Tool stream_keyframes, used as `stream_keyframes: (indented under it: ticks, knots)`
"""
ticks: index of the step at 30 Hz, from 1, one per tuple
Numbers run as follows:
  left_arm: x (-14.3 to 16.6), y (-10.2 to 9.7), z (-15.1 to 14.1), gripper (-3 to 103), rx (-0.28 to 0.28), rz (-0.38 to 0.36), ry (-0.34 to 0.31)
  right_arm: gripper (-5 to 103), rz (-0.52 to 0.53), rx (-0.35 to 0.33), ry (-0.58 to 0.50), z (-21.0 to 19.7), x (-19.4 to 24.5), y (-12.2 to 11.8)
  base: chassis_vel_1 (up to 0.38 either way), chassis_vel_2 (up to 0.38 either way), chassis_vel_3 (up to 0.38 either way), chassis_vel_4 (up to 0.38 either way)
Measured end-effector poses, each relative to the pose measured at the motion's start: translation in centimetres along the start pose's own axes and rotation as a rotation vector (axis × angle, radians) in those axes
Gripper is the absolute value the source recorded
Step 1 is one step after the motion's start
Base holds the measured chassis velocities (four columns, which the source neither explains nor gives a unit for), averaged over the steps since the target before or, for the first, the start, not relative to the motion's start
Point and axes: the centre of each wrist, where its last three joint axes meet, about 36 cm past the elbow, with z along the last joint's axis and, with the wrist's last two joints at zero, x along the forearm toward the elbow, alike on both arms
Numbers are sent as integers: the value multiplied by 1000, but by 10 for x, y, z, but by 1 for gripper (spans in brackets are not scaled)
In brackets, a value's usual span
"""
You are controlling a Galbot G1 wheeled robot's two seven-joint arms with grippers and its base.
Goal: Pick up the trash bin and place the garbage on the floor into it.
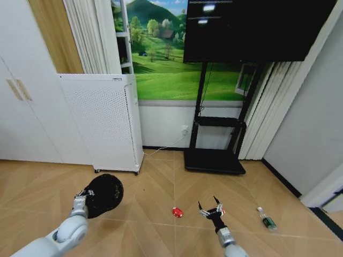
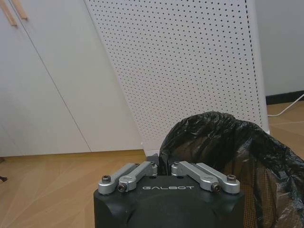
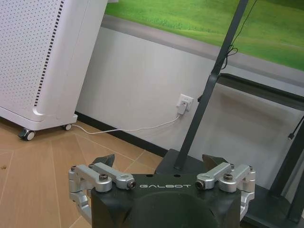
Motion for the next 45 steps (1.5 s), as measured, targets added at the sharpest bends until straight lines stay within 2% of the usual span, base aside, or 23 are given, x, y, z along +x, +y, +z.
stream_keyframes:
  ticks: [9,15,28,31,34,38,39,41,42,45]
  knots:
    - [-6,-5,6,8,3,-8,10,100,-18,1,-14,7,-8,7,-2,184,7,-218]
    - [-13,-7,9,8,5,-15,16,100,5,5,-1,13,-10,12,-67,295,94,-304]
    - [-19,-14,18,8,4,-6,25,100,27,17,59,41,14,24,-16,-14,17,20]
    - [-18,-15,20,8,1,-5,26,100,10,93,135,47,27,33,0,0,0,0]
    - [-16,-16,22,8,0,0,27,100,-17,122,161,60,22,41,0,0,0,0]
    - [-14,-15,24,8,-1,0,25,100,-29,113,163,71,12,55,0,0,0,0]
    - [-13,-14,25,8,-3,-3,25,100,-30,103,162,74,6,68,0,0,0,0]
    - [-12,-13,26,8,-3,-6,25,100,-30,96,162,75,3,76,0,0,0,0]
    - [-11,-10,28,8,-1,-12,25,100,-36,77,170,77,2,90,0,0,0,0]
    - [-9,-8,31,8,1,-12,25,100,-68,46,171,83,5,95,0,0,0,0]
